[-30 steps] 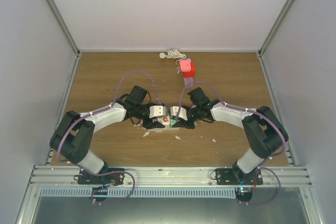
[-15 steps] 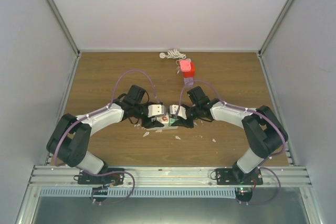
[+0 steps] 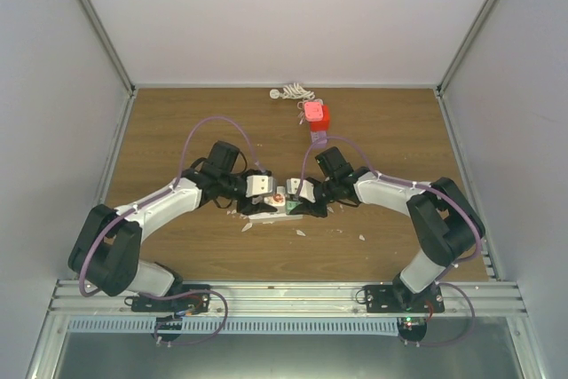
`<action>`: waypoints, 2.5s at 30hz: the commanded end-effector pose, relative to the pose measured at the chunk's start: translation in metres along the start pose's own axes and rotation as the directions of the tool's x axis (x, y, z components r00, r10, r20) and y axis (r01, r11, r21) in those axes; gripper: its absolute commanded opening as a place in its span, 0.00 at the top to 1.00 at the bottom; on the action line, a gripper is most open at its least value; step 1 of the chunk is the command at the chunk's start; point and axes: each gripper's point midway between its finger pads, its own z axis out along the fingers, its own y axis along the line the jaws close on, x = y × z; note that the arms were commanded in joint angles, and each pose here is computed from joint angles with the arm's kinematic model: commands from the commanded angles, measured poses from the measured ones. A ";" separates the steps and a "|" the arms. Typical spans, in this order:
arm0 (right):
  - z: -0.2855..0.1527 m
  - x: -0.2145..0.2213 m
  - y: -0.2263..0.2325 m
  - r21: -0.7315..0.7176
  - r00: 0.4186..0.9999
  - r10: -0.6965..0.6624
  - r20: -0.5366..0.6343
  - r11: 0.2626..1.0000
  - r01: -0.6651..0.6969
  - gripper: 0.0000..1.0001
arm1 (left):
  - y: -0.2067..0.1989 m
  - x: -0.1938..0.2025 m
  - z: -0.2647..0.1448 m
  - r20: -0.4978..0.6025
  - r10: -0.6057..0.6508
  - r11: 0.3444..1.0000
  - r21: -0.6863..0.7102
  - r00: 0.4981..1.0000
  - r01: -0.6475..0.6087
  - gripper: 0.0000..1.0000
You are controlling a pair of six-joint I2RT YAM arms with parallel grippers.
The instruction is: Pull the plug off the socket
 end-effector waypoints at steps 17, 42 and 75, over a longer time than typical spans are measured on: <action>0.005 0.016 0.001 0.009 0.997 0.051 -0.066 0.999 -0.050 0.96 | 0.047 0.035 -0.082 -0.176 -0.019 0.980 -0.197 0.984 -0.017 0.72; 0.003 0.009 -0.002 0.014 0.997 0.066 -0.043 0.998 -0.065 0.94 | 0.260 0.168 -0.249 -0.799 -0.150 0.802 -0.442 0.582 -0.401 0.71; 0.004 0.011 0.005 -0.010 0.996 0.081 -0.033 0.997 -0.082 0.94 | 0.350 0.301 -0.325 -0.977 0.206 0.844 0.146 0.061 -0.515 0.68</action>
